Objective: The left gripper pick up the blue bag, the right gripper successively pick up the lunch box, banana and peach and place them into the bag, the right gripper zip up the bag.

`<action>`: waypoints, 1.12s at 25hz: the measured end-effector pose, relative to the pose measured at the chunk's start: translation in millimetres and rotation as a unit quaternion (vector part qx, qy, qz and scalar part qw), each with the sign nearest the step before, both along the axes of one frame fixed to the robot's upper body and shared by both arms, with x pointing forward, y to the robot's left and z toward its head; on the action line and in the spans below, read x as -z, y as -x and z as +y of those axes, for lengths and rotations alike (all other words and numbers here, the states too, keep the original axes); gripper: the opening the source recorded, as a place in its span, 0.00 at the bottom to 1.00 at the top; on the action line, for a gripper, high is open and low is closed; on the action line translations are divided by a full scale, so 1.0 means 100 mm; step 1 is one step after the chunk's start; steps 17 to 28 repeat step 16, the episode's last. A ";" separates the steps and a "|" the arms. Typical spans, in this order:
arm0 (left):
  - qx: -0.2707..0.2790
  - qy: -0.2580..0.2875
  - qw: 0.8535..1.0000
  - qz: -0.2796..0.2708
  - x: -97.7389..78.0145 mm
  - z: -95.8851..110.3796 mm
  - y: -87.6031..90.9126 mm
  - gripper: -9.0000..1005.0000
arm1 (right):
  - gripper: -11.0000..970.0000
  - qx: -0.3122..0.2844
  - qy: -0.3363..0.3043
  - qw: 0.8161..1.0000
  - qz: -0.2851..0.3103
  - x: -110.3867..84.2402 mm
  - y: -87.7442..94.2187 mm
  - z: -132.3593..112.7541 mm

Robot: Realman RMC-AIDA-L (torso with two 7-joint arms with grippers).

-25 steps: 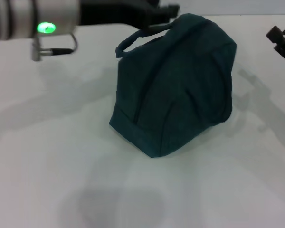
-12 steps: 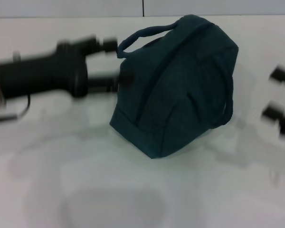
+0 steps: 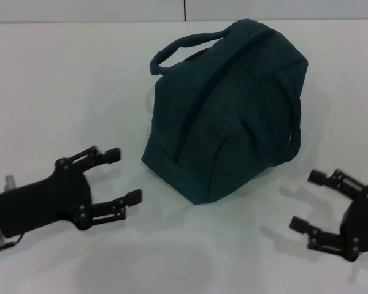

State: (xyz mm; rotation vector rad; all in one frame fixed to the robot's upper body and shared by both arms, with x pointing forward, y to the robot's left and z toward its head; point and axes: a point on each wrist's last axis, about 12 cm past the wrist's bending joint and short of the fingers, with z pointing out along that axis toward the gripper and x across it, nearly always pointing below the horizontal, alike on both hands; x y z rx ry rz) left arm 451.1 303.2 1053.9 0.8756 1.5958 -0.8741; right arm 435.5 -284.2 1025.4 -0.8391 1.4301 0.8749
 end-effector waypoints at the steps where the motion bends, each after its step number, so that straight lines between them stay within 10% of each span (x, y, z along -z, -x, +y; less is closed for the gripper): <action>1: -0.009 -0.004 1.000 0.006 0.05 0.02 0.02 0.88 | 0.90 0.007 0.008 1.000 0.008 0.05 0.01 0.02; 28: -0.018 -0.017 0.999 0.038 0.22 0.08 0.16 0.87 | 0.90 0.031 0.031 0.999 0.015 0.17 0.04 0.08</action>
